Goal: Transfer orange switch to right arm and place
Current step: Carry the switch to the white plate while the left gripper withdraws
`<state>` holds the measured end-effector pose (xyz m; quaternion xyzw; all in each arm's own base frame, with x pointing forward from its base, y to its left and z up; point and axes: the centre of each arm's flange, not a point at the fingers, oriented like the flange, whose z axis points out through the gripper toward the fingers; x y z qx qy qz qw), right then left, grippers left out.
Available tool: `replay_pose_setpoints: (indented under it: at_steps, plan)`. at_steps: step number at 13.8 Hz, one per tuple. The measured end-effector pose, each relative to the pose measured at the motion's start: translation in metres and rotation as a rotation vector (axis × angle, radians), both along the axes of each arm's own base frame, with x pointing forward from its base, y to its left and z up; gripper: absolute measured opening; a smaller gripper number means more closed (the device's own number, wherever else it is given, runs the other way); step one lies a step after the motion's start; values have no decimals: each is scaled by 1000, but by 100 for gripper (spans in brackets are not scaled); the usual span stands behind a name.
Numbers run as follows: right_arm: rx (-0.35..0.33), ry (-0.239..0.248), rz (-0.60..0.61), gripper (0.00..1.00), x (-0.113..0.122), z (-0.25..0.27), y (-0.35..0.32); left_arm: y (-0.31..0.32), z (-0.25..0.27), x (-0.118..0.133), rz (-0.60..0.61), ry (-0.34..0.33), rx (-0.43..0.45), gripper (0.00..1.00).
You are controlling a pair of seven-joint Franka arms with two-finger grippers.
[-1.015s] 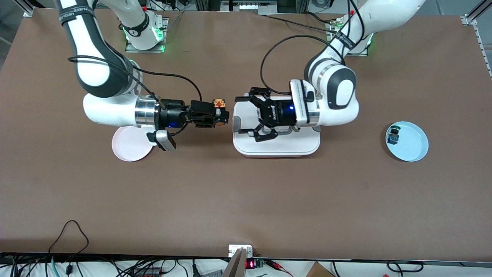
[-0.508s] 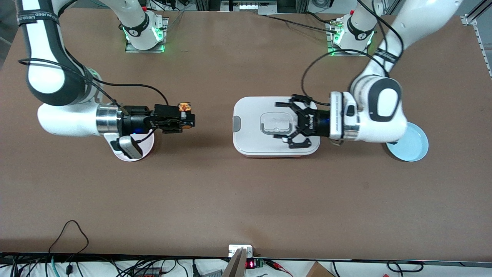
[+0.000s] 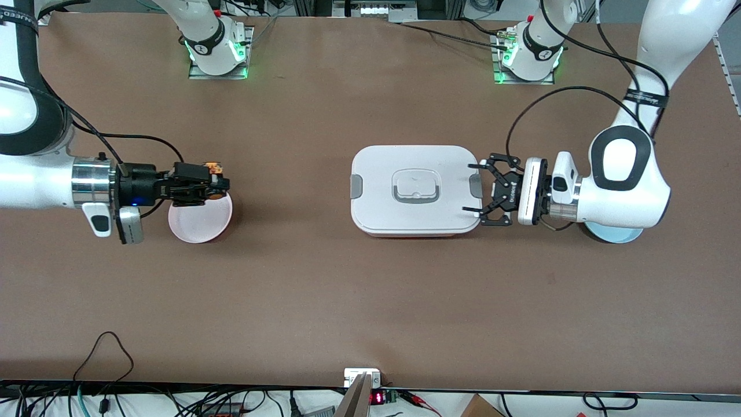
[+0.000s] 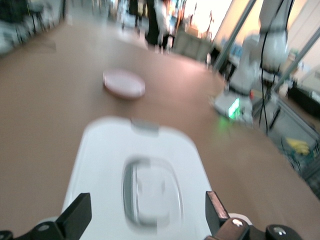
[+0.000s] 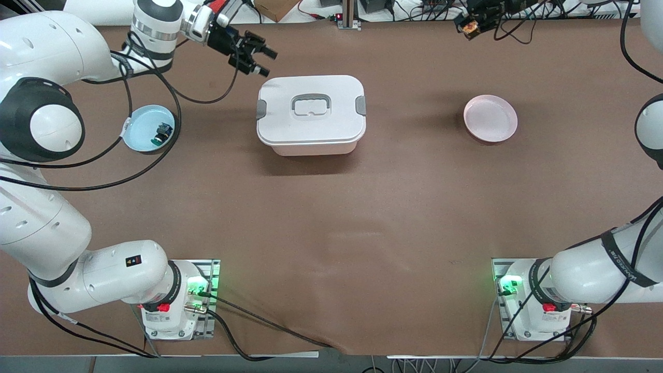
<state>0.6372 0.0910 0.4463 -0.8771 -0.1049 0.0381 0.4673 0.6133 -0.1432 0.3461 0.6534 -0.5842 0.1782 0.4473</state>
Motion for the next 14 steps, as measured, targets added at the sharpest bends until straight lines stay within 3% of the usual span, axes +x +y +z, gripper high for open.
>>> replay_pose_setpoints:
  at_steps: [5, 9, 12, 14]
  plan:
    - [-418, -27, 106, 35, -3, -3, -42, 62, 4, -4, -49, 168, 392, 100]
    - [-700, -34, 128, 35, -6, 0, -90, 103, 45, -2, 23, 308, 704, 100]
    - [-838, 1, 79, 35, -9, 3, -97, 106, 106, -6, 199, 454, 970, 100]
    - [-860, -7, 62, 35, -12, 0, -92, 99, 146, -9, 355, 480, 1108, 100]
